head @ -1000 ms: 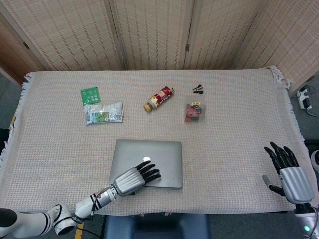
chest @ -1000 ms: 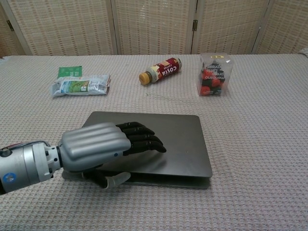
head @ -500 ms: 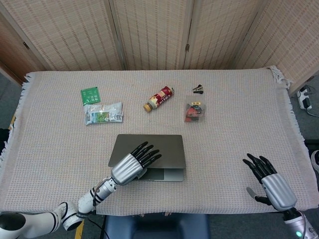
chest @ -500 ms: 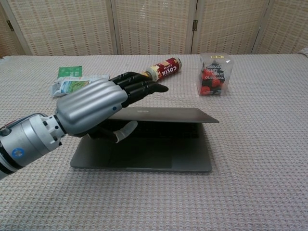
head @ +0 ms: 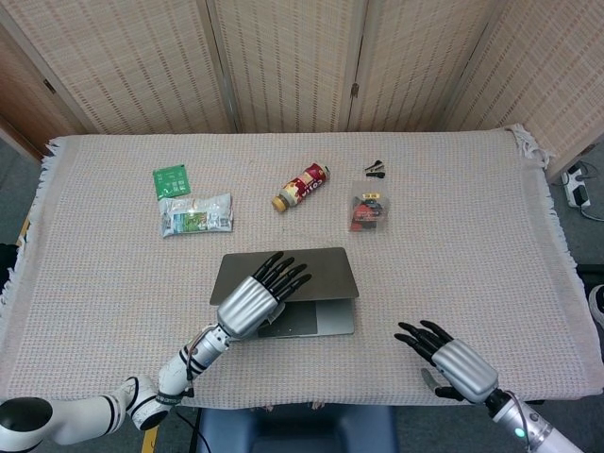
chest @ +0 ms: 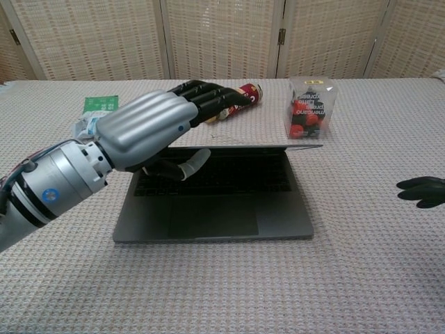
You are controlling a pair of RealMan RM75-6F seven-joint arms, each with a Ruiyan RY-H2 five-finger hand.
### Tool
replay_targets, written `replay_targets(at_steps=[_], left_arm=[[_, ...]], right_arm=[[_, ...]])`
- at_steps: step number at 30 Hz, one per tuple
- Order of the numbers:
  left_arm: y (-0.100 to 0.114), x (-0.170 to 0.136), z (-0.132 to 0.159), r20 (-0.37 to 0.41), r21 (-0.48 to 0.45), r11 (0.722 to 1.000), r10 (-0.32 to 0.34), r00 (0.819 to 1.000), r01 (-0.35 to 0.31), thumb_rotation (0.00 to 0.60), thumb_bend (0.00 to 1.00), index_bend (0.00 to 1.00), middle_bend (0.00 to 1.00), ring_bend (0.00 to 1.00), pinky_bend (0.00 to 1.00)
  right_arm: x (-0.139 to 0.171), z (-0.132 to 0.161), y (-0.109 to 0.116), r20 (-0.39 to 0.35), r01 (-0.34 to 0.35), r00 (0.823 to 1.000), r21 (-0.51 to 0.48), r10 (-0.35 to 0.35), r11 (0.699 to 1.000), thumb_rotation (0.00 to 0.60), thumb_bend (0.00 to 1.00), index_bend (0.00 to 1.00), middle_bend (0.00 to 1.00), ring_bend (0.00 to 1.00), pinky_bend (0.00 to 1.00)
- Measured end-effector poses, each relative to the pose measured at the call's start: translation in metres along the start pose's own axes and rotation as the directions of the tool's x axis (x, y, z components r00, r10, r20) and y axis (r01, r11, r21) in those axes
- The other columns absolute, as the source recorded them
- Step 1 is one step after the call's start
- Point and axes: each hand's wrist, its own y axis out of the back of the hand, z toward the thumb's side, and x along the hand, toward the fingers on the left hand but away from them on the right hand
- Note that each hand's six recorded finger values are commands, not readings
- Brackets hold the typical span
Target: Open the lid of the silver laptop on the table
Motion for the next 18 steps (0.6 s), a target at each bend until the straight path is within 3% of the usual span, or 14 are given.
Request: replay_targets(at_steps=[5, 9, 18], left_arm=[[0.0, 0.001, -0.001, -0.008, 0.0, 1.0, -0.004, 1.0, 0.004, 0.6, 0.64, 0.0, 0.09, 0.0, 0.0], [0.0, 0.002, -0.002, -0.013, 0.006, 1.0, -0.007, 1.0, 0.007, 0.6, 0.64, 0.0, 0.09, 0.0, 0.0], [-0.001, 0.002, -0.005, -0.022, 0.012, 1.0, -0.015, 1.0, 0.015, 0.6, 0.64, 0.0, 0.09, 0.0, 0.0]], right_arm=[[-0.04, 0.018, -0.011, -0.08, -0.085, 0.993, 0.027, 0.087, 0.996, 0.6, 0.73, 0.0, 0.0, 0.07, 0.0], [-0.077, 0.034, -0.013, -0.135, -0.099, 0.985, 0.067, 0.108, 0.993, 0.6, 0.73, 0.0, 0.0, 0.04, 0.0], [-0.132, 0.045, -0.025, -0.152, -0.125, 0.977, 0.154, 0.149, 0.98, 0.6, 0.73, 0.0, 0.0, 0.03, 0.0]])
